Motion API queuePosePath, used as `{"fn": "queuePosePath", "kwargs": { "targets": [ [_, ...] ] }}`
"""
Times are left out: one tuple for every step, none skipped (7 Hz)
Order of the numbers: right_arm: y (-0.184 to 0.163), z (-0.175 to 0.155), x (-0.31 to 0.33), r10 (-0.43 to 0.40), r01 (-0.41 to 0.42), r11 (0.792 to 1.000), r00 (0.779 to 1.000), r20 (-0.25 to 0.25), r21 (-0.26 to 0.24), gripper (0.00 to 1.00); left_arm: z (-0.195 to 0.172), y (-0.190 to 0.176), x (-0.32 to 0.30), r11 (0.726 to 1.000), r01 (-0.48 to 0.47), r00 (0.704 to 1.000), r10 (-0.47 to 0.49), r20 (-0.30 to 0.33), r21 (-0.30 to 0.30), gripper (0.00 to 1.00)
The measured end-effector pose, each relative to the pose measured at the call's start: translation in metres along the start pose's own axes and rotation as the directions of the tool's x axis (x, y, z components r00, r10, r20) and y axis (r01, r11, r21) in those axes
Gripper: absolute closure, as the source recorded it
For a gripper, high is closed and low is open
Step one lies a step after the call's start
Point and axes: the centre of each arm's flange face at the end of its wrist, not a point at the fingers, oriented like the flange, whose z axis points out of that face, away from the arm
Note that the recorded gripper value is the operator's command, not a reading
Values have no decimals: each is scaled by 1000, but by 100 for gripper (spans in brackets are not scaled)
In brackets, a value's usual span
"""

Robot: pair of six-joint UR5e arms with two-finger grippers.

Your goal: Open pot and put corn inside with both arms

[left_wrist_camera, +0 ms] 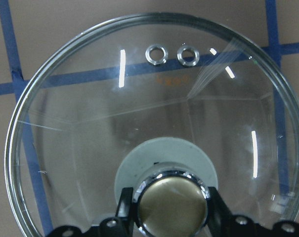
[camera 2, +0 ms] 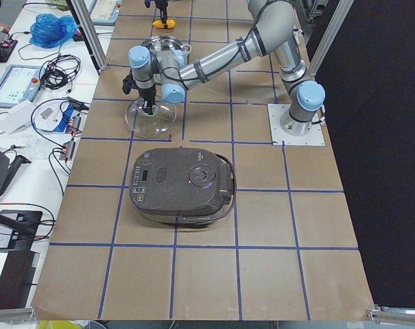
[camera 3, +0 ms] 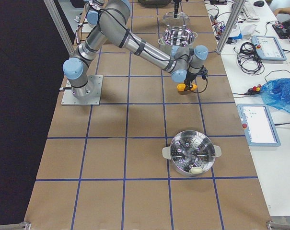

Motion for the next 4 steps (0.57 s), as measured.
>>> {"fn": "queuePosePath", "kwargs": {
  "targets": [
    [0,-32,-4,3,-2,1000,1000,-5,25,84,9,-2,-1,1000,2,1000,-2,-1,-1,34],
    [2,-68,-24,-16,16,999,1000,-8,44,84,14,-1,-1,1000,3,1000,-3,-1,-1,0],
    [7,-101,-68,-59,60,996,998,-10,71,83,18,0,-1,1000,5,1000,-5,-1,2,0],
    [17,-129,-127,-92,93,990,996,-11,105,83,14,1,0,1000,6,1000,-6,0,9,0]
  ]
}}
